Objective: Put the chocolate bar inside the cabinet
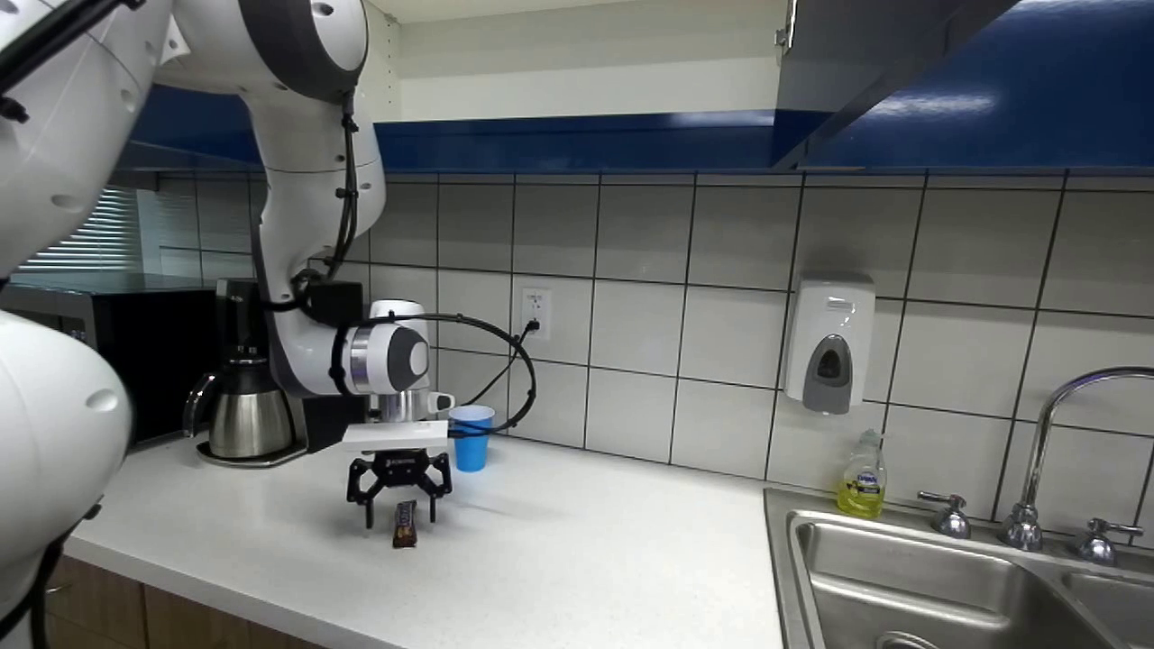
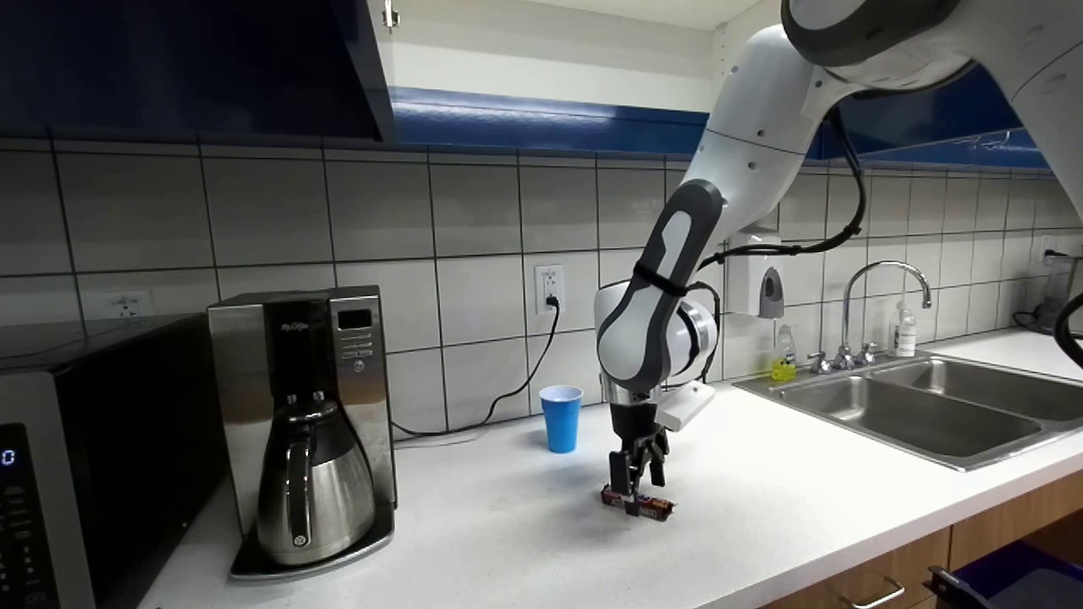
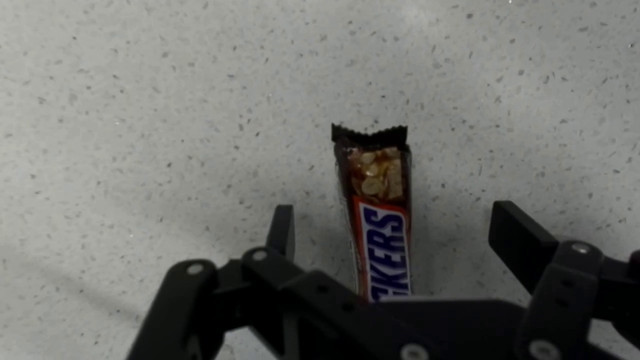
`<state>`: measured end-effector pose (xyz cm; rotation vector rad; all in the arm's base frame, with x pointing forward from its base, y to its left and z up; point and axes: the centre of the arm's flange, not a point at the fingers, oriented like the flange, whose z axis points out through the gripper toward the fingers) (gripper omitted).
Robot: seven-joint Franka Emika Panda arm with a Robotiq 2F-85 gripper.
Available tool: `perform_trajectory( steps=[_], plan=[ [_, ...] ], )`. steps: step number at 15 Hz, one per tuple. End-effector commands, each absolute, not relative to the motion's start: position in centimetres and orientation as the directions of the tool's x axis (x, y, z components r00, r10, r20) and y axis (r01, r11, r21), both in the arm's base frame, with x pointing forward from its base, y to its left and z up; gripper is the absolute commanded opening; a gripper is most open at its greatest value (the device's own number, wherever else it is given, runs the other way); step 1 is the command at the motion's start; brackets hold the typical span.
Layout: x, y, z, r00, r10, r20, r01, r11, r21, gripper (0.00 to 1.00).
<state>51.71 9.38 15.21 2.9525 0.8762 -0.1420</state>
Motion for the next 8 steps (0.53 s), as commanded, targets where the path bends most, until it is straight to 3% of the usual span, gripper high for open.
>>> perform_trajectory(
  steps=[1,8],
  plan=[
    [51.58,9.11,15.46,0.838,0.540,-0.080,0.543,-0.839,0.020,1.00],
    [51.89,9.13,15.38,0.840,0.537,-0.076,0.540,-0.842,0.019,0.97]
  ],
)
